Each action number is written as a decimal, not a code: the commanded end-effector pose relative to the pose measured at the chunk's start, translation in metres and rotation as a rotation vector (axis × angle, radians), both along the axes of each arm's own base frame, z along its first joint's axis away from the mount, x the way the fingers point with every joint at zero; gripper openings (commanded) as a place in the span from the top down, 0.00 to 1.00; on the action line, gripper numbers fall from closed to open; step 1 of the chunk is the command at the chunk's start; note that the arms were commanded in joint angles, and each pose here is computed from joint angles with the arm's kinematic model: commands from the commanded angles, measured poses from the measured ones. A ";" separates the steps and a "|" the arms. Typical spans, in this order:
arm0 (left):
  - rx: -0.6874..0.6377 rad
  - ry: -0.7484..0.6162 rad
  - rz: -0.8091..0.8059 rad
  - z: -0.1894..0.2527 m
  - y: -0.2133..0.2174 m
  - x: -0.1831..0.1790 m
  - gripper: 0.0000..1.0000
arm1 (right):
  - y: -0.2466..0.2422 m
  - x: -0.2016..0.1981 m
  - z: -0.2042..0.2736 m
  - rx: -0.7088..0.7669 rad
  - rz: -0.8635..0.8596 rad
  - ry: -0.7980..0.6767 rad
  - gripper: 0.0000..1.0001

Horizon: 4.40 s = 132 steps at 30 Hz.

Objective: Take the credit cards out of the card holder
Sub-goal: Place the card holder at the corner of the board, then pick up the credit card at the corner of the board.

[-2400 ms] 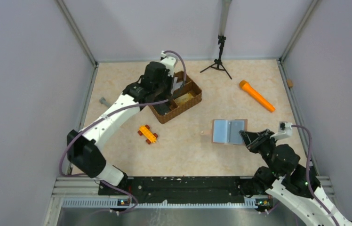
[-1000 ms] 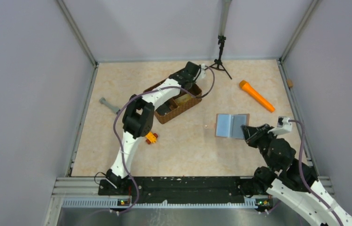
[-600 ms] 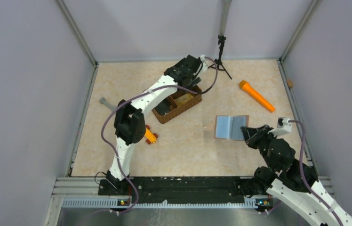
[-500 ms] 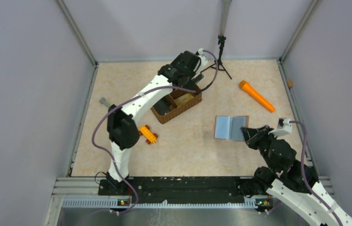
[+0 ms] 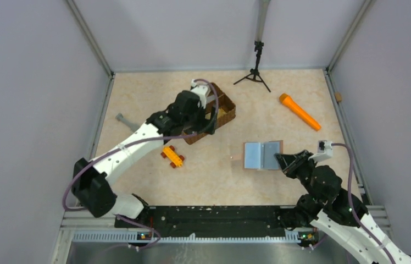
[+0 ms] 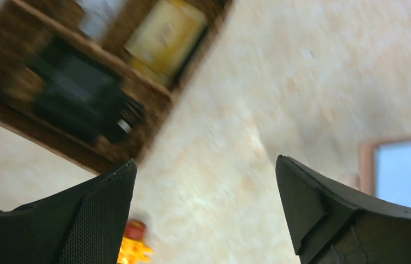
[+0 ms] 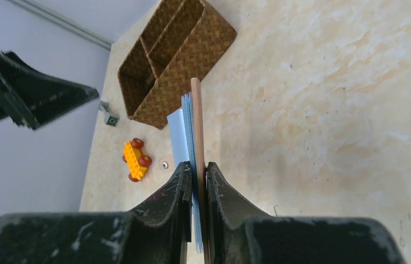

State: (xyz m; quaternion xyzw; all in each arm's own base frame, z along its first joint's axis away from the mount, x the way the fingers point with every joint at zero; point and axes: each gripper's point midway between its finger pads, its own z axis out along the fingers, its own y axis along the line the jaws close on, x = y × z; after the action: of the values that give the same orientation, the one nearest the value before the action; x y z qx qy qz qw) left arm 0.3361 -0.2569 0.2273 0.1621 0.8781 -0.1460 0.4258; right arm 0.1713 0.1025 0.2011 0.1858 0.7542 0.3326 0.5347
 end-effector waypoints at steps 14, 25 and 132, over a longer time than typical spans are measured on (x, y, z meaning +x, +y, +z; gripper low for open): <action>-0.749 0.212 -0.365 -0.024 -0.043 -0.144 0.01 | 0.064 0.000 0.013 0.242 0.220 -0.028 1.00; -0.782 0.284 -0.387 -0.060 -0.044 -0.156 0.01 | 0.081 0.005 0.001 0.337 0.250 0.001 1.00; -0.440 0.607 -0.283 -0.192 -0.075 -0.164 0.74 | 0.181 -0.038 -0.129 -0.067 0.804 0.329 0.79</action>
State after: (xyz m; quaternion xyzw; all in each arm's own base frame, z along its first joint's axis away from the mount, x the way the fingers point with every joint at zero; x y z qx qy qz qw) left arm 0.1674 -0.3292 0.0269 0.1365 0.8865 -0.4236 0.1269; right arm 0.1375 0.2635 0.0527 -0.0799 0.8818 0.3981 0.2399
